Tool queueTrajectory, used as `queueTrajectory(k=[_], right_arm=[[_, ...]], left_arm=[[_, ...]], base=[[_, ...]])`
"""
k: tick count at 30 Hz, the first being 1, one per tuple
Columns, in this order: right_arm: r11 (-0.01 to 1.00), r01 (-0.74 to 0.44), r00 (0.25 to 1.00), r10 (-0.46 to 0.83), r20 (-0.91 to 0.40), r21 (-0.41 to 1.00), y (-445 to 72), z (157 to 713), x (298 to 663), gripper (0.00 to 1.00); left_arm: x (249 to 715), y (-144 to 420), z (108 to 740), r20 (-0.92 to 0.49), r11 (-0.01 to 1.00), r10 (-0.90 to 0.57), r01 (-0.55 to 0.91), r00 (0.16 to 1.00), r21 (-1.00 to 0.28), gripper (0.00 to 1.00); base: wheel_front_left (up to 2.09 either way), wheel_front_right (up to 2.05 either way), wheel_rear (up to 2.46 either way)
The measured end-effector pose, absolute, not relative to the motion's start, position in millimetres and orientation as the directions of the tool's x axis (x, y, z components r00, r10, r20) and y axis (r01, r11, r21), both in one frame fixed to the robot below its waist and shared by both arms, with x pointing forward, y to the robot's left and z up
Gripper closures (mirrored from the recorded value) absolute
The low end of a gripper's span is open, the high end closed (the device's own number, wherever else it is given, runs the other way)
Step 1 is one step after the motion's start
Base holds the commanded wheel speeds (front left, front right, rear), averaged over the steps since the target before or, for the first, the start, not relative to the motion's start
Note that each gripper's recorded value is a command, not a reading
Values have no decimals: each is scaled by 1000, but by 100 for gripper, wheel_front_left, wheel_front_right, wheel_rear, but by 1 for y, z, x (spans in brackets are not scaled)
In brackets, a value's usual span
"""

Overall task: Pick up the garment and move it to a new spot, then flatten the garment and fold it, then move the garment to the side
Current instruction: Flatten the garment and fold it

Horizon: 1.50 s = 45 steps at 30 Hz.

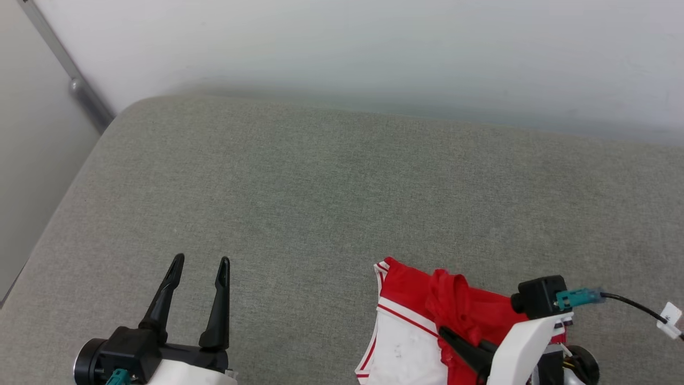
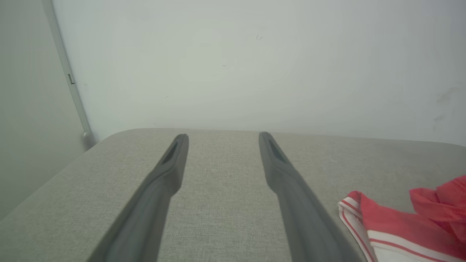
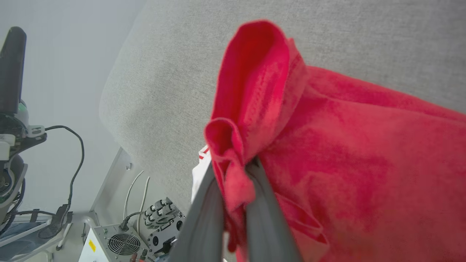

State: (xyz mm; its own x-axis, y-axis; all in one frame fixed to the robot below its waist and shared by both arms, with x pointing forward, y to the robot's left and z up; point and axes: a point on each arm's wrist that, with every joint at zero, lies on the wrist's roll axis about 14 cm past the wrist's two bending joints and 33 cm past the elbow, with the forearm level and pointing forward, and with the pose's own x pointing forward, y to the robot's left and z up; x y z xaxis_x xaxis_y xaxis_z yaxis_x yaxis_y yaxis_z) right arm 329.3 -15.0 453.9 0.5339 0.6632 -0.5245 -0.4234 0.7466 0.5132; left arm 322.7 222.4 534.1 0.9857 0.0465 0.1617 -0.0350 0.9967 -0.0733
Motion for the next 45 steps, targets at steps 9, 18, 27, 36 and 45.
queueTrajectory(k=[9,18,27,36,45], right_arm=[[665,-521,417,745,-520,535,35,441,314,0],[680,-541,512,733,-447,495,33,463,345,0],[867,-498,847,490,-206,17,-69,531,432,0],[971,-237,970,238,46,-29,-178,572,438,0],[992,-124,982,126,141,-24,-208,562,399,0]], left_arm=[[320,227,535,163,995,67,-54,984,-83,0],[322,225,535,164,995,61,-48,985,-87,0],[332,211,538,176,996,14,2,984,-93,0],[342,195,537,178,994,-32,51,983,-102,0],[348,181,533,166,989,-73,92,983,-113,0]], base=[[0,0,0],[0,0,0],[0,0,0],[0,0,0],[0,0,0]])
